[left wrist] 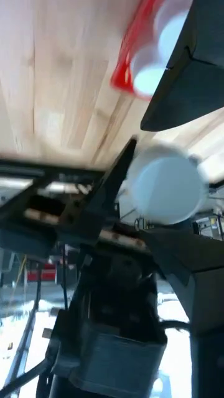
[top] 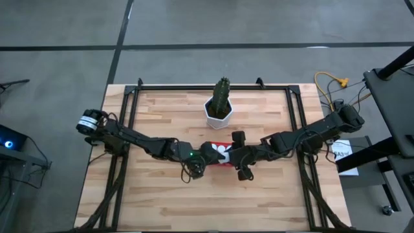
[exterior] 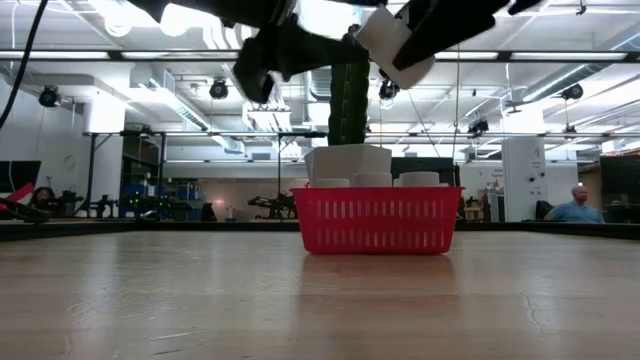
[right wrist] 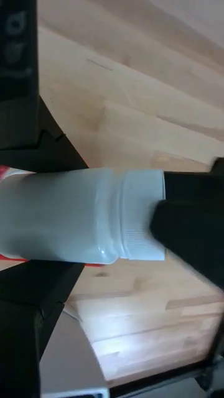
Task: Pick and place pill bottles into a basket
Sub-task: Put the white pill bottle into the red bin
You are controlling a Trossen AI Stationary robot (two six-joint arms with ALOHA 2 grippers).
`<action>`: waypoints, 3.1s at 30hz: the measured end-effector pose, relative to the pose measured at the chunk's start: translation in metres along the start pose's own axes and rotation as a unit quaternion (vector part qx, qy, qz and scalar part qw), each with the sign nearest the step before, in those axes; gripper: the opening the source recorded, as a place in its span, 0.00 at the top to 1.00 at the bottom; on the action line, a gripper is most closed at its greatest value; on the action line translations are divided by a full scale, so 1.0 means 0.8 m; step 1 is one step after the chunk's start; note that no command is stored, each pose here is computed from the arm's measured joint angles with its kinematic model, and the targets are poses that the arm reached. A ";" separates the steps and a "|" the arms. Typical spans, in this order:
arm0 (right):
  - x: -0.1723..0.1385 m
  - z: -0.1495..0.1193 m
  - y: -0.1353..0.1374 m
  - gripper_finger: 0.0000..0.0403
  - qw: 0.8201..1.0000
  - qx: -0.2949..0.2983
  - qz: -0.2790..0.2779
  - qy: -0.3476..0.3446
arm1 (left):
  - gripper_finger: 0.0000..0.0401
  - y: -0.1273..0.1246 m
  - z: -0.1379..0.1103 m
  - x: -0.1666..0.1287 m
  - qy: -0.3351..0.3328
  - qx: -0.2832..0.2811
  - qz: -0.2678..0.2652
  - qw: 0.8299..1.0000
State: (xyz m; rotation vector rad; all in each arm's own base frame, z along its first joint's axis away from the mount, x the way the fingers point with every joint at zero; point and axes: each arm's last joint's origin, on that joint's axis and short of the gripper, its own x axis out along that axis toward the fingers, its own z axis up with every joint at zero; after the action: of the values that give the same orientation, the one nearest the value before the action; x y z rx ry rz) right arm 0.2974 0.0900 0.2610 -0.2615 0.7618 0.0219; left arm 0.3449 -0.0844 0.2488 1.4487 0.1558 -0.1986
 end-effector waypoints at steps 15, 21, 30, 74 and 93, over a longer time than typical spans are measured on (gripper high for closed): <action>0.000 0.003 -0.001 0.55 1.000 -0.001 0.011 -0.010 | 0.38 -0.001 -0.001 0.032 0.055 0.014 0.002 0.998; 0.001 0.001 -0.001 0.55 1.000 -0.002 0.012 -0.005 | 0.38 0.001 -0.002 0.030 0.075 0.011 0.006 0.997; 0.001 0.000 -0.001 0.55 1.000 -0.004 0.012 0.001 | 0.38 -0.001 0.005 0.027 0.075 0.014 0.001 0.997; 0.002 0.000 -0.004 0.55 1.000 -0.003 0.017 0.002 | 0.52 -0.002 0.022 0.021 0.084 -0.010 0.005 0.996; 0.002 0.000 -0.004 0.55 1.000 -0.005 0.019 0.002 | 0.61 -0.004 0.022 0.020 0.086 -0.028 -0.003 0.996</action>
State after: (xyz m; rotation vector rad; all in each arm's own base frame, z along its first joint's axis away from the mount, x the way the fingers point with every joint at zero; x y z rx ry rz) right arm 0.2986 0.0870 0.2604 -0.2570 0.7710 0.0602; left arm 0.3593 -0.1029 0.2439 1.4095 0.3040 -0.0739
